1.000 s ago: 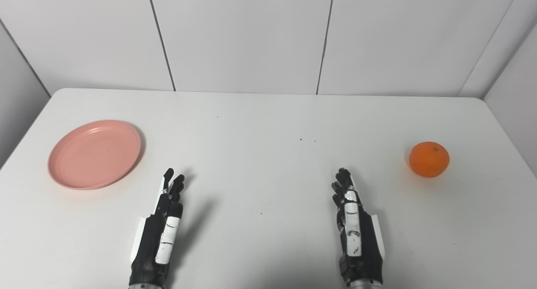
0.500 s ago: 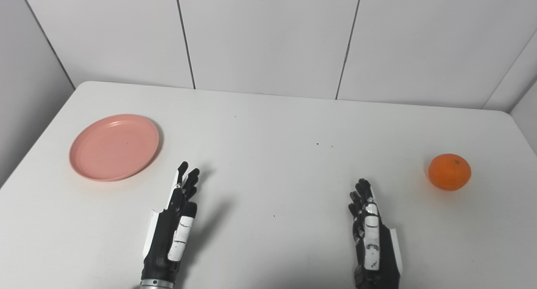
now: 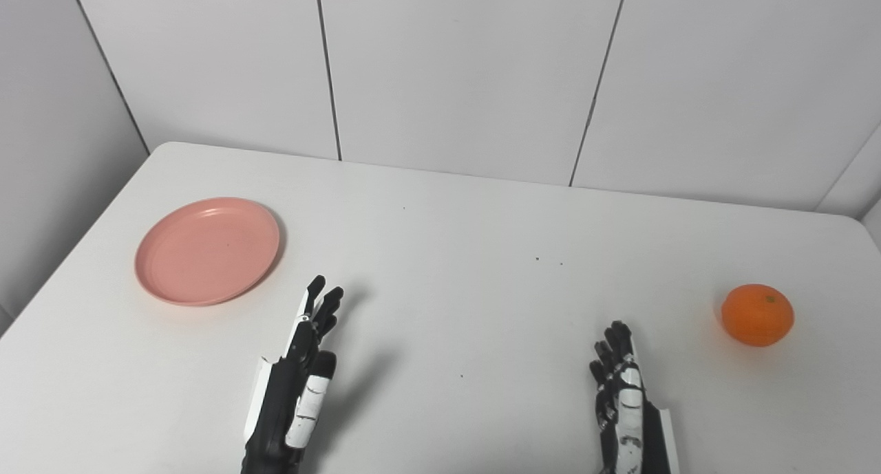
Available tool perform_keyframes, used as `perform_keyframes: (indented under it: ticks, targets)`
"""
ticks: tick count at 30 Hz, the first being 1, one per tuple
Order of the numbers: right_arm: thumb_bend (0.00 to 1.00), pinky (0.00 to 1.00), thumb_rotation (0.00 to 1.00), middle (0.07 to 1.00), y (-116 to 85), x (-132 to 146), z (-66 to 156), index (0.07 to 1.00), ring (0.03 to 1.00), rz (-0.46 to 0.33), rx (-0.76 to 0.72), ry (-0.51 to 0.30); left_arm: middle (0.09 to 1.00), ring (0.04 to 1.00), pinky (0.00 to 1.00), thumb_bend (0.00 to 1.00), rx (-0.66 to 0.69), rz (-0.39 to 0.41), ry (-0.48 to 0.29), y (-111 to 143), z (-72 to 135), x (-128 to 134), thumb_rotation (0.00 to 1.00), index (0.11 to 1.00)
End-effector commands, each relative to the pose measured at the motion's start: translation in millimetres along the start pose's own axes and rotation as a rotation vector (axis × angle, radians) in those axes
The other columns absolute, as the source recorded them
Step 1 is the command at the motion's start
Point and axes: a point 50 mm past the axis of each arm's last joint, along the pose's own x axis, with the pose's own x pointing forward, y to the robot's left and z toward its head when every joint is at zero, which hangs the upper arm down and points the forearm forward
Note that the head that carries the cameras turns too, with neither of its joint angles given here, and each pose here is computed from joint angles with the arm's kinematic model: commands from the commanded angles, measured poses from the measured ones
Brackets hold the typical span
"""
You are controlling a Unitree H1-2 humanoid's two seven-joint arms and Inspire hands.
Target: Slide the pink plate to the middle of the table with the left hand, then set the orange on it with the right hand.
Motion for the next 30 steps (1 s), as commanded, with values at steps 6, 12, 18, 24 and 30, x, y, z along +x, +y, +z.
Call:
perform_keyframes:
  ticks: [6,12,18,24,30]
  targets:
    - [0.78,1.00,1.00,0.994,-25,-35,-11,0.976,1.000,-0.007,-0.067,0.024,0.927,0.946,0.95,0.75,0.042,-0.017,0.292,8,-48,-77,1.00,0.951]
    - [0.78,1.00,1.00,0.996,-26,-35,-12,0.975,1.000,-0.008,-0.060,0.023,0.923,0.942,0.94,0.76,0.046,-0.018,0.292,7,-48,-77,1.00,0.947]
    - [0.78,1.00,1.00,0.997,-25,-35,-13,0.977,1.000,-0.007,-0.066,0.026,0.925,0.942,0.94,0.76,0.046,-0.019,0.291,8,-49,-77,1.00,0.947]
    - [0.79,1.00,1.00,0.994,-25,-32,-14,0.977,0.997,-0.006,-0.064,0.028,0.922,0.922,0.89,0.74,0.019,0.001,0.294,7,-48,-72,1.00,0.941]
    - [0.79,1.00,1.00,0.993,-25,-30,-17,0.978,0.998,0.000,-0.054,0.031,0.917,0.880,0.81,0.81,-0.025,0.001,0.268,10,-38,-64,1.00,0.928]
